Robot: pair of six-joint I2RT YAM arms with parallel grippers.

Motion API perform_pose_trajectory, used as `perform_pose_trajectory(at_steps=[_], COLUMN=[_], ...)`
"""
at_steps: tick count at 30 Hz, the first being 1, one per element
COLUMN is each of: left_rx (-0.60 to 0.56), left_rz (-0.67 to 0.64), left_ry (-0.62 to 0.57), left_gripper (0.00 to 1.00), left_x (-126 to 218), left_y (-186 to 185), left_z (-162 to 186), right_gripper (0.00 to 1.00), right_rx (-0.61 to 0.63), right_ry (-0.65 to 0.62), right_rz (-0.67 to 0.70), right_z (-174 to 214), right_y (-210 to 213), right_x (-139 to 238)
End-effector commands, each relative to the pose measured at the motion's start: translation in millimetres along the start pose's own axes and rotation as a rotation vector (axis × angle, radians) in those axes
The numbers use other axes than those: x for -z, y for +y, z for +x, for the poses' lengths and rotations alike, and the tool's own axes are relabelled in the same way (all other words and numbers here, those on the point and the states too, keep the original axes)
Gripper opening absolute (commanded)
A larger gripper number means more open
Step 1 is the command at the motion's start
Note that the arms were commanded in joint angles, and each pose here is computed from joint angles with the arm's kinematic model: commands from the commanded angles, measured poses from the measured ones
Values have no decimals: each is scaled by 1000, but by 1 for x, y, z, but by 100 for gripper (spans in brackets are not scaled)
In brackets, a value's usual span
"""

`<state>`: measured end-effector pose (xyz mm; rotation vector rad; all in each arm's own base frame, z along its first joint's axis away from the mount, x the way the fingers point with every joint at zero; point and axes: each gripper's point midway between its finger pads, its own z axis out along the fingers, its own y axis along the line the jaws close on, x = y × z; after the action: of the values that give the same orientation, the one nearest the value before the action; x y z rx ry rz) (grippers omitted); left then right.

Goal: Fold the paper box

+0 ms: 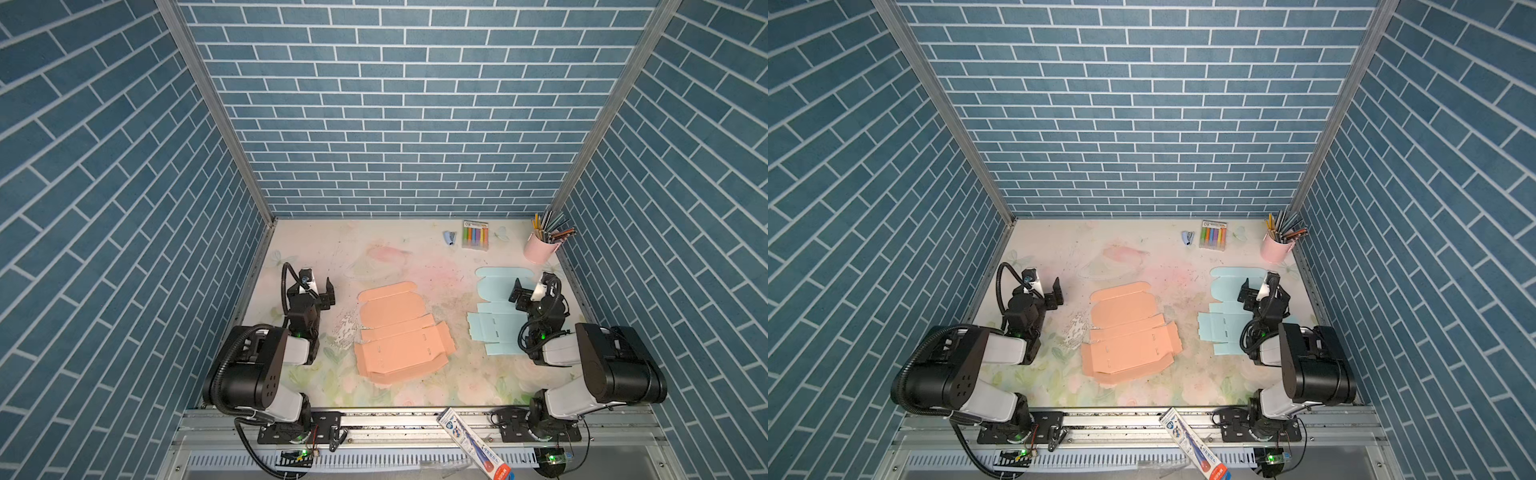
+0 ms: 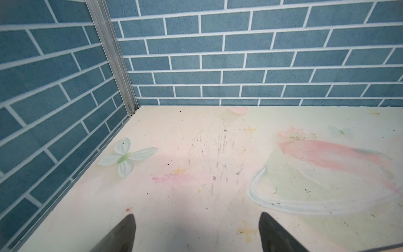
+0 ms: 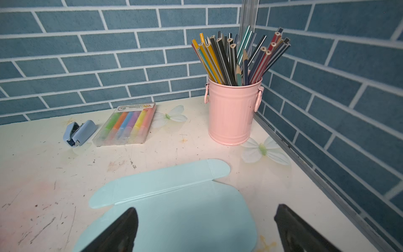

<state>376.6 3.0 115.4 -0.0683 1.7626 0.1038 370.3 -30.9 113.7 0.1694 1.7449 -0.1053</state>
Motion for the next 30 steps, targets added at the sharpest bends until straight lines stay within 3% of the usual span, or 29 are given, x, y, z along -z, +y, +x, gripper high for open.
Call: perform_pose_trajectory(at_steps=[1, 30], left_rx=[-10, -10], left_rz=[1, 1], left_ry=[-24, -24], left_gripper=[88, 88], left_x=[-3, -2], left_y=[1, 1], left_z=[-8, -8], right_gripper=[99, 98], right_rx=[27, 27], right_ry=[-18, -19], right_rz=[11, 11], right_z=[-5, -4], right_y=[-1, -1], right_x=[-2, -1])
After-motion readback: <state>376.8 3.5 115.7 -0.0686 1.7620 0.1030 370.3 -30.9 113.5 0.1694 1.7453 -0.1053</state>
